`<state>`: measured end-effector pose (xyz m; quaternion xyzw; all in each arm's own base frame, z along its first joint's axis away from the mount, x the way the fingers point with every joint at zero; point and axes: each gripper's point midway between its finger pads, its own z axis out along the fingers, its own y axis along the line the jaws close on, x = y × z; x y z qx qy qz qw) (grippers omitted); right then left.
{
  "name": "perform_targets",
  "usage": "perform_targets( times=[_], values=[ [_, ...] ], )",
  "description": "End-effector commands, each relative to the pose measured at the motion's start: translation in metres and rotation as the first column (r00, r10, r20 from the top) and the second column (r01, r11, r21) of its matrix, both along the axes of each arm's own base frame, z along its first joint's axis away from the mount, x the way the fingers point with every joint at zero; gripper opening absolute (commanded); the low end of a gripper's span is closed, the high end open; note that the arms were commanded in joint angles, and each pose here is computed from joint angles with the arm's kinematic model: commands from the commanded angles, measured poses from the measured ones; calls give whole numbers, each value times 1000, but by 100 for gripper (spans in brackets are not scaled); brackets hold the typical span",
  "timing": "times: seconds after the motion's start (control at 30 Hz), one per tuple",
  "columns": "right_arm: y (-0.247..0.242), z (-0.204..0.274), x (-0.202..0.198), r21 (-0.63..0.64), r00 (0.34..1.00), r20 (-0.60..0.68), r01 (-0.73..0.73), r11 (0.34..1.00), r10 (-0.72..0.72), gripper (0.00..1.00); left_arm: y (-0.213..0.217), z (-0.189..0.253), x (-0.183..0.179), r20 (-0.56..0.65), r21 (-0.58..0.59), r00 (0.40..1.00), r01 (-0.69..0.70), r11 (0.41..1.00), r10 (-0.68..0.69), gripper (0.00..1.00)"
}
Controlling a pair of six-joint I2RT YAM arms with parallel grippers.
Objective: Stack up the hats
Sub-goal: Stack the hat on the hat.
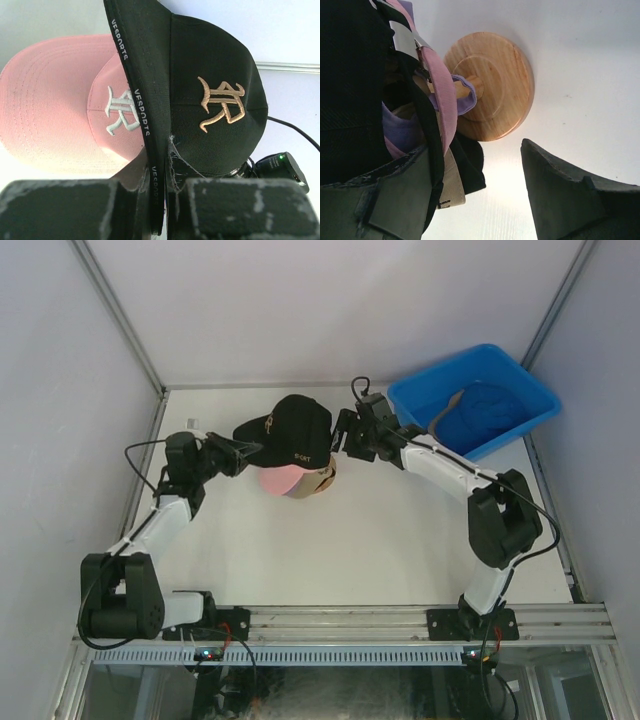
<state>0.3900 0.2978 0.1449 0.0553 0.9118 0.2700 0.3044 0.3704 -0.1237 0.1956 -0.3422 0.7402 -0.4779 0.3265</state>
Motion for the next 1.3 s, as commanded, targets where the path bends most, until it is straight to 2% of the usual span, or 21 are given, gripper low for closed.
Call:
perform_targets(
  times=[0.0, 0.2, 0.63, 0.87, 1.27],
  values=[
    [15, -15, -71, -18, 976, -152, -163, 986, 159, 67, 34, -72, -12, -199, 182, 972, -91, 979, 127, 6],
    [2, -3, -58, -14, 987, -112, -117, 993, 114, 68, 43, -87, -28, -189, 100, 969, -144, 984, 161, 8],
    [-7, 12, -36, -18, 993, -78, -87, 996, 85, 68, 36, -125, -45, -274, 52, 951, -134, 990, 144, 20],
    [-4, 14, -29, -31, 994, -73, -86, 996, 84, 68, 37, -149, -60, -331, 64, 931, -142, 988, 155, 21],
    [2, 2, -22, -49, 992, -97, -87, 995, 82, 68, 32, -184, -80, -418, 74, 903, -77, 994, 101, 20]
  ],
)
